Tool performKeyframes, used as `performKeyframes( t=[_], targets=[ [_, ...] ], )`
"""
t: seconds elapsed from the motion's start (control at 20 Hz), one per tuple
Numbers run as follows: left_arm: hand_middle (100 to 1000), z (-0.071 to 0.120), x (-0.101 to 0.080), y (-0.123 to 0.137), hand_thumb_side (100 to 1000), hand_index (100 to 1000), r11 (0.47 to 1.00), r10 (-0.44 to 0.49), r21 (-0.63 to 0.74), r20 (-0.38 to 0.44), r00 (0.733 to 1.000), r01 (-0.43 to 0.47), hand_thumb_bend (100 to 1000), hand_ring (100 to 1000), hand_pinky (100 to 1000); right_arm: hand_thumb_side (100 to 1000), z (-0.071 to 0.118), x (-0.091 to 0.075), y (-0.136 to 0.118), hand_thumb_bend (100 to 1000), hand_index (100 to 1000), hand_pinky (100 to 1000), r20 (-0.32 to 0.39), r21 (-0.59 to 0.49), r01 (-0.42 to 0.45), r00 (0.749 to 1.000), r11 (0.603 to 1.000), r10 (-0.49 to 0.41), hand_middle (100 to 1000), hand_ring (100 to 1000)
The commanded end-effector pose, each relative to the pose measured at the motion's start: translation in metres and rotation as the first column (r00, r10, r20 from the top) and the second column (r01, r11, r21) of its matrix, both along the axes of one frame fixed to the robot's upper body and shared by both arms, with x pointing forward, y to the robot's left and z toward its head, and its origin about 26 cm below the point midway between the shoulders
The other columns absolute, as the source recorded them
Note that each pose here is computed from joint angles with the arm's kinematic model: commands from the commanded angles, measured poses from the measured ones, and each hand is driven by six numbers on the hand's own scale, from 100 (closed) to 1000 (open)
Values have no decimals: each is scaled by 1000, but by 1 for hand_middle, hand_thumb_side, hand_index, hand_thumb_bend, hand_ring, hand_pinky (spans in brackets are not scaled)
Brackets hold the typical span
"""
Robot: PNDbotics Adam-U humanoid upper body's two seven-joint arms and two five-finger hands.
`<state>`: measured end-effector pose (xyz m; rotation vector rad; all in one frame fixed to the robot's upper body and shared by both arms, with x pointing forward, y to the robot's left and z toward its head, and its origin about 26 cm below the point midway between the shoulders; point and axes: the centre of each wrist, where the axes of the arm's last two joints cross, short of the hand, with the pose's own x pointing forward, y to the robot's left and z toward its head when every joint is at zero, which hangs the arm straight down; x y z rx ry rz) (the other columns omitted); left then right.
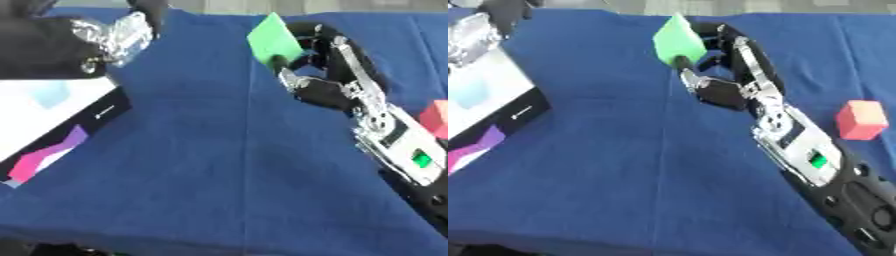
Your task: Pick up the objects with one hand, pass them to the other hand, and then place them into the box on the other side of the table.
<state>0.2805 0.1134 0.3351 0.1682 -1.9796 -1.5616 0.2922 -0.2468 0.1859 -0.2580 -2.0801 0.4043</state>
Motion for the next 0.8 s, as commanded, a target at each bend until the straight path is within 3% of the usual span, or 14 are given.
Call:
performKeyframes(
  t=[0.05,0.45,0.8],
  targets=[
    [691,6,-6,-4,621,801,999,0,37,23,1000,-1,100,709,892,100,7,-1,3,100,560,585,38,-25,-14,999,1000,15,511,753],
    [703,7,-11,-17,638,819,997,-8,80,15,1000,7,103,721,899,100,8,0,8,100,560,588,58,-66,-32,998,997,36,510,750],
    [715,5,-7,-22,657,837,996,14,87,11,1000,-15,177,732,912,100,7,-1,12,100,561,592,84,-117,-38,995,992,48,509,745]
  ],
)
